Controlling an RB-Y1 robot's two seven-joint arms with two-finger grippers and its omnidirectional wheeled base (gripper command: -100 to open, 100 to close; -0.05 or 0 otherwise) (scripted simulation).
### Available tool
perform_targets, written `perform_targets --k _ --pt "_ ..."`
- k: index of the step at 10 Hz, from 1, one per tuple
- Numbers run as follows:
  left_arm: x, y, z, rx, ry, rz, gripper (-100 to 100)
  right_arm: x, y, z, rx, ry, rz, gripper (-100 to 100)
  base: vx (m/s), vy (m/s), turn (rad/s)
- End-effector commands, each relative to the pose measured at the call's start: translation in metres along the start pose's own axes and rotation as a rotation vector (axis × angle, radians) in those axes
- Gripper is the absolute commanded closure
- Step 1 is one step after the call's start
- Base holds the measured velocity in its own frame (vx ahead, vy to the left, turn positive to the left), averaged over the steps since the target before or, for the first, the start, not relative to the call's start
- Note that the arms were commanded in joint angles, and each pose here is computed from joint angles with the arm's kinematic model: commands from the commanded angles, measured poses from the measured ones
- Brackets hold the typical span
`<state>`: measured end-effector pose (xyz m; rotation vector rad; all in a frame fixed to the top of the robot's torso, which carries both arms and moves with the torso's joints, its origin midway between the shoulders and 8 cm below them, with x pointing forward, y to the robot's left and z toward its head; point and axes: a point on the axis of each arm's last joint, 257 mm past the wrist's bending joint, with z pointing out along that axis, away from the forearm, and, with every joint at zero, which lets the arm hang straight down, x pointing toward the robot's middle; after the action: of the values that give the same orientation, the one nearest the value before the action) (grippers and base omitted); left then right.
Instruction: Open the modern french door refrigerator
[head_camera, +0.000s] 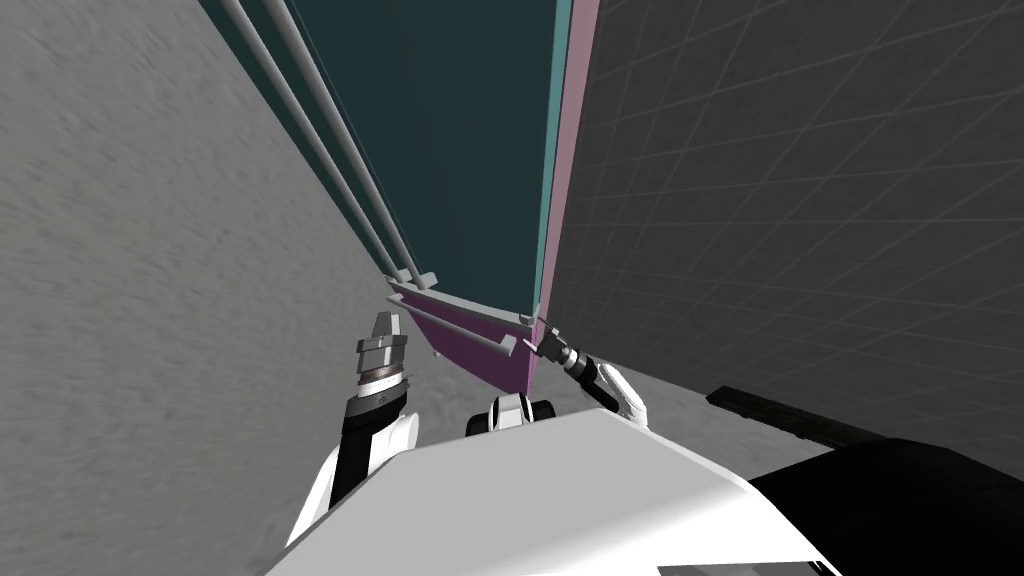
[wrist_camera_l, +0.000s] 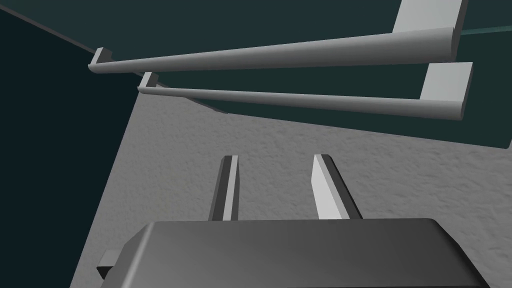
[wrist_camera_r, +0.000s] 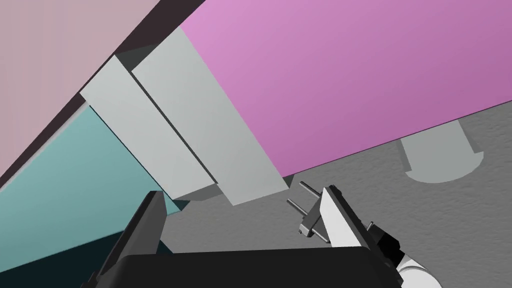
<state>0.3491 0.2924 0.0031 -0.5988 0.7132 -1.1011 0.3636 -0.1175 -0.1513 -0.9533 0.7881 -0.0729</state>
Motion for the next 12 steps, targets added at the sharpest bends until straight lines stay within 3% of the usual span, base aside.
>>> perform_targets --k 1,4,7,9,11,12 --pt "0.0 0.0 0.0 0.0 0.0 0.0 0 0.003 0.019 0.0 -0.043 -0.012 -0.063 -100 0.008 0.031 -0.089" --pt "0.0 0.0 0.0 0.0 0.0 0.0 0 0.007 0.045 -0.002 -0.102 -0.034 -0.133 -100 0.01 0.039 -0.111" --pt "0.0 0.0 0.0 0.0 0.0 0.0 0 0.009 0.057 -0.004 -0.13 -0.048 -0.19 -100 0.008 0.032 -0.092" --pt "0.0 0.0 0.0 0.0 0.0 0.0 0 0.011 0.078 -0.007 -0.183 -0.079 -0.245 -100 0.012 0.045 -0.13" --pt "0.0 0.0 0.0 0.0 0.0 0.0 0 0.011 0.079 -0.008 -0.183 -0.08 -0.263 -100 0.005 0.018 -0.052" --pt "0.0 0.0 0.0 0.0 0.0 0.0 0 0.012 0.089 -0.01 -0.208 -0.096 -0.296 -100 0.007 0.029 -0.083"
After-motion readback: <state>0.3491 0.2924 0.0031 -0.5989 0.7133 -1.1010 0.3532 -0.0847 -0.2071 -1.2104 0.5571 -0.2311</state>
